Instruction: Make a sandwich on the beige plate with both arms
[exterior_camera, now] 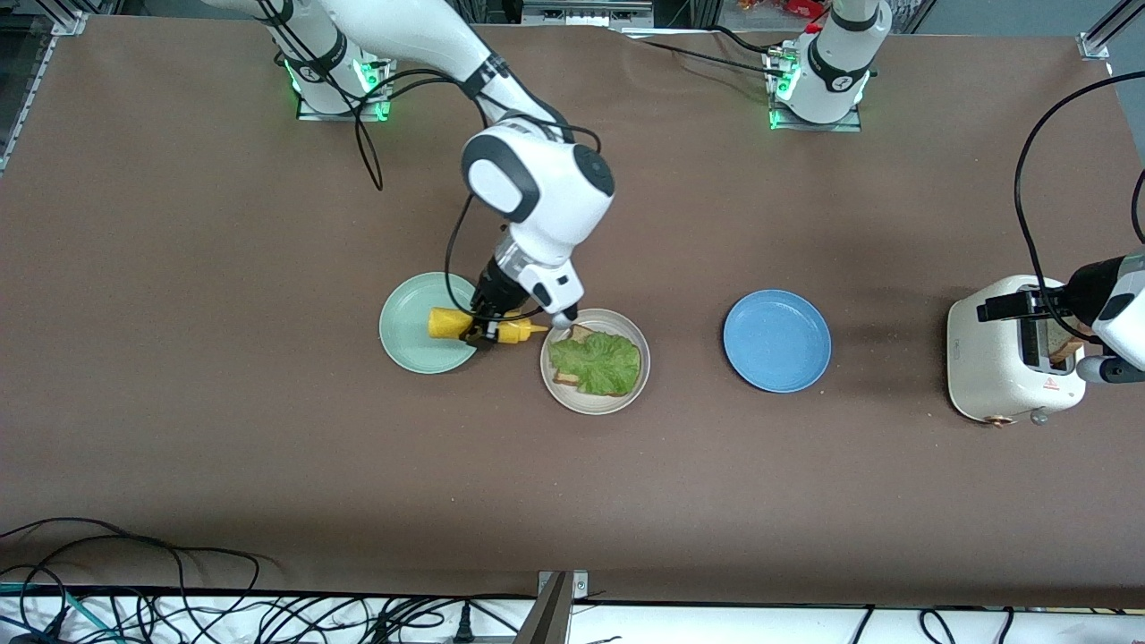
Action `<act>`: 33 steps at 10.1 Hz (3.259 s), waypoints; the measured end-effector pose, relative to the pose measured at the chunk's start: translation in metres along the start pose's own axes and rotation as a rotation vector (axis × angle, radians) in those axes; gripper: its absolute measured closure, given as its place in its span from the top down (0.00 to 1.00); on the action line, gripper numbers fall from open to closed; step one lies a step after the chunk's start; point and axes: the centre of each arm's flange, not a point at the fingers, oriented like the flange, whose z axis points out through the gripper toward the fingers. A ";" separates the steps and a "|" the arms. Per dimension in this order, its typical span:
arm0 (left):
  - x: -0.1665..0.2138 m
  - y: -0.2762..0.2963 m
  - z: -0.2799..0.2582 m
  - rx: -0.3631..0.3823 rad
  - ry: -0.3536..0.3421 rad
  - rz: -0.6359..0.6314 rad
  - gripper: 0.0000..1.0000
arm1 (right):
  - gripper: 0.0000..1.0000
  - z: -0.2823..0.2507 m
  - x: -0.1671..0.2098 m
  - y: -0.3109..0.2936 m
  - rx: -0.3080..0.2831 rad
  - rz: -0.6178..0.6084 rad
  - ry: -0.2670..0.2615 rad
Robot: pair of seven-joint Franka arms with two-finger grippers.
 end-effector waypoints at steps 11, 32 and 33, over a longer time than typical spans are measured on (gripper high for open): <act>0.008 -0.029 0.014 -0.004 -0.010 -0.034 1.00 | 0.11 0.062 -0.121 0.082 0.265 0.335 0.221; 0.013 -0.183 0.118 0.160 0.007 0.418 0.14 | 0.11 0.353 -0.326 -0.138 0.507 0.664 1.528; 0.012 -0.183 0.114 0.164 0.010 0.440 0.14 | 0.11 0.365 -0.320 -0.150 0.504 0.640 1.548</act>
